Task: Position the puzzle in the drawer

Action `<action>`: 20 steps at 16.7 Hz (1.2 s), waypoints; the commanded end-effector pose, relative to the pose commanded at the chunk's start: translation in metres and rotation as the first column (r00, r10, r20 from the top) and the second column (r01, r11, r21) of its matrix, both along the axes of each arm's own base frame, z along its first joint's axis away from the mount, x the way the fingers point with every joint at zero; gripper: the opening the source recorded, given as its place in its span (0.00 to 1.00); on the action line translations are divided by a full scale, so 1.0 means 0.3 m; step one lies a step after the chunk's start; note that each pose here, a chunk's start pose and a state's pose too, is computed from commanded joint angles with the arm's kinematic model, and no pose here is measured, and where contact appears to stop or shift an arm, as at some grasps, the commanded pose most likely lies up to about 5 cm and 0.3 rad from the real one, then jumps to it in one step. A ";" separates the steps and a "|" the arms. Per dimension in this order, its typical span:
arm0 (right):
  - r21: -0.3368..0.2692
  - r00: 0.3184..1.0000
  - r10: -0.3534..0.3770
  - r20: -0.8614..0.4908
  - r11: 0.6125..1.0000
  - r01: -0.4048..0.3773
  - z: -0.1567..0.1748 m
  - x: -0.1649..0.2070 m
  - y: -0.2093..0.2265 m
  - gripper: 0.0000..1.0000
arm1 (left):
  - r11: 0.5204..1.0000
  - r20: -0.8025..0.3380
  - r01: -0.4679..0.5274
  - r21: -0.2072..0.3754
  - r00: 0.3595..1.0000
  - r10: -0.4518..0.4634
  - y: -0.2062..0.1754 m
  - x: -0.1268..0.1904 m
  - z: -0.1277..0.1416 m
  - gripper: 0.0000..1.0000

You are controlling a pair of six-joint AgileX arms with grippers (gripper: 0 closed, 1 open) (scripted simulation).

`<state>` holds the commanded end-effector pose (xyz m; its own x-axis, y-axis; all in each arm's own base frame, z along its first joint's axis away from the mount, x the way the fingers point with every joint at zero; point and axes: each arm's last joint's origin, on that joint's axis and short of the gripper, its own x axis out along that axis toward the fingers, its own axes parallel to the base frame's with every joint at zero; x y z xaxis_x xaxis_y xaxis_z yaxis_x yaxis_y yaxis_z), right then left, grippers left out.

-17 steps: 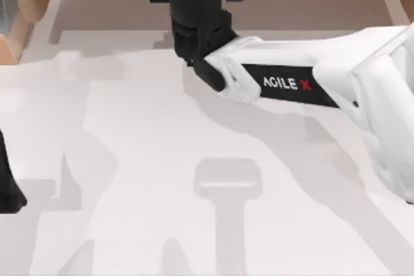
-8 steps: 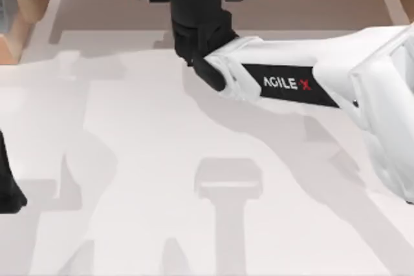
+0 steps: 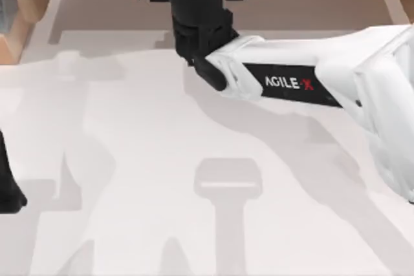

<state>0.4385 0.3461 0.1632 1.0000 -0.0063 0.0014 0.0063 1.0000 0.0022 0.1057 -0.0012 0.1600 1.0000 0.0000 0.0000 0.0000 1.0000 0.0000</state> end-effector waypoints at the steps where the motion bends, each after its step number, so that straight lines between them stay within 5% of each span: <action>1: -0.001 1.000 -0.001 -0.001 1.000 0.001 0.011 -0.011 -0.001 0.00 | 1.000 0.000 0.000 0.000 1.000 0.000 0.000 0.000 0.000 1.00; 12: -0.010 1.000 0.014 -0.009 1.000 -0.014 0.086 -0.043 -0.008 0.00 | 1.000 0.000 0.000 0.000 1.000 0.000 0.000 0.000 0.000 1.00; 20: -0.181 0.975 0.102 -0.199 0.974 -0.139 0.321 0.006 -0.126 0.00 | 1.000 0.000 0.000 0.000 1.000 0.000 0.000 0.000 0.000 1.00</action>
<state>0.4402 0.3082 0.2596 0.9757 0.0964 -0.1966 -0.1326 0.9747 -0.1801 0.1057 -0.0012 0.1600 1.0000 0.0000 0.0000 0.0000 1.0000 0.0000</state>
